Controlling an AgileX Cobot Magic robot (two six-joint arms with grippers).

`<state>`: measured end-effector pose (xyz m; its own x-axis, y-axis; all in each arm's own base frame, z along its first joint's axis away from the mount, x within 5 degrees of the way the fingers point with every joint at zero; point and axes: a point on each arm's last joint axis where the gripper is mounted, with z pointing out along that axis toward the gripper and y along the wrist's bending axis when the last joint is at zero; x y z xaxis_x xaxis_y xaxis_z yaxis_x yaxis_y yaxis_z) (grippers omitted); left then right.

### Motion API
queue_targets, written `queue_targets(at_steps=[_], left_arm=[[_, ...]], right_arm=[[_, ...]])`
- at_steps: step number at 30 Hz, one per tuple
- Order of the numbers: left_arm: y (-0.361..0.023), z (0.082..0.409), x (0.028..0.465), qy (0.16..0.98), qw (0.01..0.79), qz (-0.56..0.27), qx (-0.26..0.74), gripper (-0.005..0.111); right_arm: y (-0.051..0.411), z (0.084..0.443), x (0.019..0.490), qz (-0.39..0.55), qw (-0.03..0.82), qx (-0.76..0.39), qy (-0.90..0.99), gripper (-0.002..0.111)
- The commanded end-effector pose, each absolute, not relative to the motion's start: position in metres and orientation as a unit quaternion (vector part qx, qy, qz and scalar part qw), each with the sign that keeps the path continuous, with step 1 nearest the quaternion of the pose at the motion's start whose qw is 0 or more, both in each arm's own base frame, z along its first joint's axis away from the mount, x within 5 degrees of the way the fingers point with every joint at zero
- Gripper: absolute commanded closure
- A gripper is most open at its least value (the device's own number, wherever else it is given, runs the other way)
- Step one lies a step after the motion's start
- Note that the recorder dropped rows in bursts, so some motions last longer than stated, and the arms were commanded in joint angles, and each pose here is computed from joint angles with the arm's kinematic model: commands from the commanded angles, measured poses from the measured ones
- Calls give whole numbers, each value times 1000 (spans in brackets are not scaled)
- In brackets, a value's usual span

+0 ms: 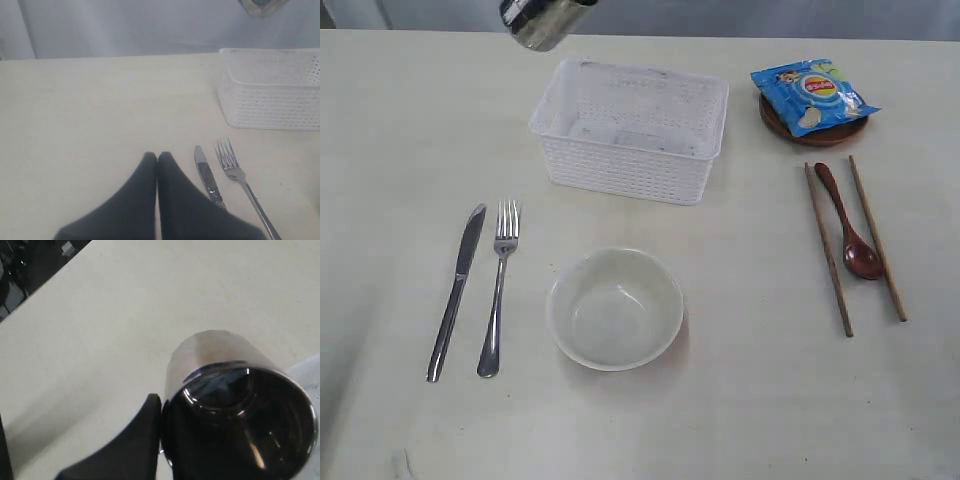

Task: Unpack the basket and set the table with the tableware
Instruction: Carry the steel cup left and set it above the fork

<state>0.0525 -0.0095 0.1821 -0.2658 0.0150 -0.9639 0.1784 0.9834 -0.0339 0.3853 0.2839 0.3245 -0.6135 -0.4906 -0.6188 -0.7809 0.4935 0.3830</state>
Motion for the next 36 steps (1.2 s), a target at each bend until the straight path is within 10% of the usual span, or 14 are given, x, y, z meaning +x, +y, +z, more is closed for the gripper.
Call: queue_targets(at_steps=[1, 14, 36], left_arm=[[-10, 182, 53, 789, 607, -68, 63, 107], [-10, 182, 53, 789, 607, -68, 63, 107], [-10, 182, 53, 789, 607, -68, 63, 107]], right_arm=[[319, 323, 357, 231, 234, -468, 820, 109], [416, 251, 309, 53, 285, -561, 776, 109], [390, 204, 349, -14, 237, -522, 819, 109]])
